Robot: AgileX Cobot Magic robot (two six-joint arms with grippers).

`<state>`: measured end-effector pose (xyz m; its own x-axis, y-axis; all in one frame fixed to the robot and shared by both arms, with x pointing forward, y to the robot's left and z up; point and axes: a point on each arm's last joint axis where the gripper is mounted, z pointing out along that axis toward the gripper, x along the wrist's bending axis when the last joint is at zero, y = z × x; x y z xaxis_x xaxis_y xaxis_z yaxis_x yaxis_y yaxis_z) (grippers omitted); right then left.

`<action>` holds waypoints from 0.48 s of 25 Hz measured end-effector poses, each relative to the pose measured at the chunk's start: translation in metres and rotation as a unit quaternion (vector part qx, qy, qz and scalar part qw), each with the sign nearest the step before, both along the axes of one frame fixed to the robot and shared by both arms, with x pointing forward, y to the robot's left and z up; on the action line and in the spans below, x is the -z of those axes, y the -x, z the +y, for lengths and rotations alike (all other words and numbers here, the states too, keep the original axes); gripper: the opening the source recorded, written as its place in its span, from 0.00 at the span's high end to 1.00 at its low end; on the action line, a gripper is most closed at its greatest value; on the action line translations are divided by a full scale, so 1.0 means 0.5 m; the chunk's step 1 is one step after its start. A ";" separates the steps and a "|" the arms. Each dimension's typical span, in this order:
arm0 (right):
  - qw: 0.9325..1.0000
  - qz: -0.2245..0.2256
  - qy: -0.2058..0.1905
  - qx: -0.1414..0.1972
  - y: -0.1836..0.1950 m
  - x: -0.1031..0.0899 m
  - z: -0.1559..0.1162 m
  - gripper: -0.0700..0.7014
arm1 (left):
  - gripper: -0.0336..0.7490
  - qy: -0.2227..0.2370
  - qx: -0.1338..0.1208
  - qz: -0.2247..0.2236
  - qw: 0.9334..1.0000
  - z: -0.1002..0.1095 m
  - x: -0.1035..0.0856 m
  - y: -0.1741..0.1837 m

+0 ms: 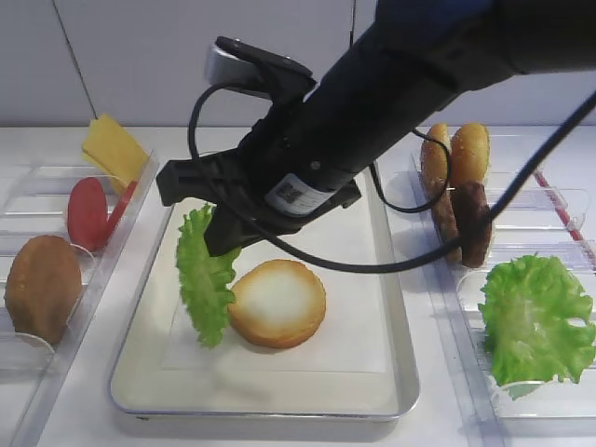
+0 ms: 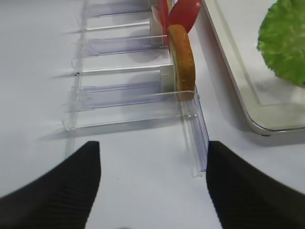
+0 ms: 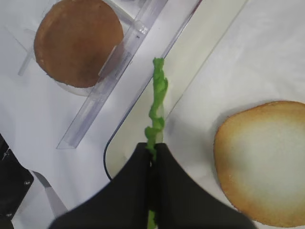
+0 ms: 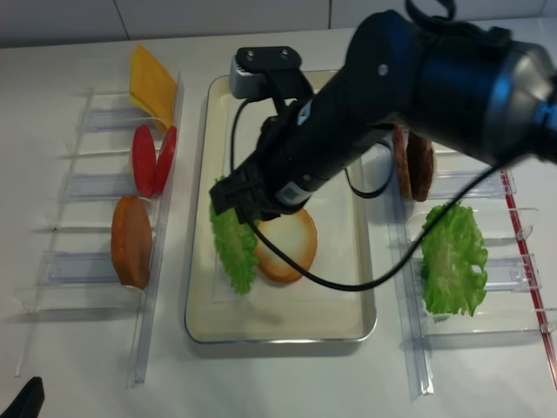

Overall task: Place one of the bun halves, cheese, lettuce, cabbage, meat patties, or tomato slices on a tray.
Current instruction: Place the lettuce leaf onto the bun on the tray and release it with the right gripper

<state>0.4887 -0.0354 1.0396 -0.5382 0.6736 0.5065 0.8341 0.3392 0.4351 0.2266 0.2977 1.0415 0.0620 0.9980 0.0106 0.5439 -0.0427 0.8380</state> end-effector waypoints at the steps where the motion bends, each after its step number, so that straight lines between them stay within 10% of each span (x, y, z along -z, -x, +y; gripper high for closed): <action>1: 1.000 0.003 0.003 0.000 -0.004 0.007 0.003 0.85 | 0.38 0.000 0.000 0.000 1.000 0.000 0.000 0.000; 12: 0.995 -0.009 0.098 0.015 -0.027 0.060 -0.011 0.85 | 0.38 0.000 0.000 0.000 1.000 0.000 0.000 0.000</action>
<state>0.5024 -0.0408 1.0096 -0.5241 0.7748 0.3535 0.8376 0.3939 0.3785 0.2266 0.2977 1.0415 0.0620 0.9980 0.0106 0.5439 -0.0427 0.8380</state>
